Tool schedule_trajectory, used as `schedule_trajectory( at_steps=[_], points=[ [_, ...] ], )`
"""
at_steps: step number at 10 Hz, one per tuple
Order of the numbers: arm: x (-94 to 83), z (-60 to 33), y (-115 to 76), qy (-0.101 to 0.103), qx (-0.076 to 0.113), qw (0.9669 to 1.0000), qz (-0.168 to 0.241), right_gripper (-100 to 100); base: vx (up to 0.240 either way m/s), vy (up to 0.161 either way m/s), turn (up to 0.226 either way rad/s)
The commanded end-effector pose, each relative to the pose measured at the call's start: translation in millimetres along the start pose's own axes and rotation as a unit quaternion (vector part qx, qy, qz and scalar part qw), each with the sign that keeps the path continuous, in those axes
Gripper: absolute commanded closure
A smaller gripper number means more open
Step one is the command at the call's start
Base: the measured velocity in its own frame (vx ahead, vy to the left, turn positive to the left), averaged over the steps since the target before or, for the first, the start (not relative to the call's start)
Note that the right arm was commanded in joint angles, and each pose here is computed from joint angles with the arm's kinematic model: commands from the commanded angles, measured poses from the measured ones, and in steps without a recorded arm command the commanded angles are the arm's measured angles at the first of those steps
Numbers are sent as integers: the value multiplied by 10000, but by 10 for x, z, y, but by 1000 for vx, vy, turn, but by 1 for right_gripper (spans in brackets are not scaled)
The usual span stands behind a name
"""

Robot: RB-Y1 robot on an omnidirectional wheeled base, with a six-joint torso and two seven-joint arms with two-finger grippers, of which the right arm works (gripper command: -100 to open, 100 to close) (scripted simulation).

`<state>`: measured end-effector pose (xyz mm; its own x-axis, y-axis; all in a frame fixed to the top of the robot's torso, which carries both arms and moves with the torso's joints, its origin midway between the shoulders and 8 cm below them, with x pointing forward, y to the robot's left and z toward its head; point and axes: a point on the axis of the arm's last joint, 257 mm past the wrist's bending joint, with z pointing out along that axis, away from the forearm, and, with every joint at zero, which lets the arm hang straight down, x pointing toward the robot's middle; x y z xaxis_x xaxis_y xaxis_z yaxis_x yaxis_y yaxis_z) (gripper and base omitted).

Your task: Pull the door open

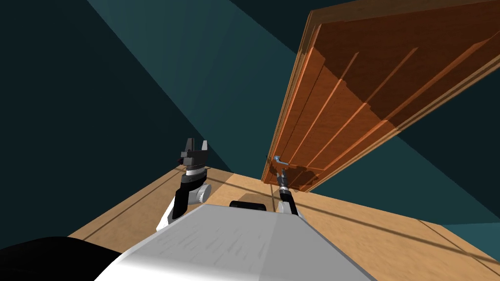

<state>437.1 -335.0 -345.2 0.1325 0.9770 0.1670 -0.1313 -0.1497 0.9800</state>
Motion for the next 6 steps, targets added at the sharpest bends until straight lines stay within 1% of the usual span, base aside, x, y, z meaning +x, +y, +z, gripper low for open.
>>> schedule_trajectory(
  at_steps=[1,2,3,4,6],
  points=[
    [-84,-14,-85,-64,99,9999,-32,-100,40,-63,54],
    [-138,-21,-132,-105,148,9998,-50,-100,58,-83,136],
    [-147,-31,-149,-113,169,9998,-57,-100,35,-65,44],
    [-199,-45,-199,-154,224,9996,-77,-100,25,-56,33],
    [-305,-76,-293,-238,331,9991,-122,-100,45,-70,107]
  ],
)
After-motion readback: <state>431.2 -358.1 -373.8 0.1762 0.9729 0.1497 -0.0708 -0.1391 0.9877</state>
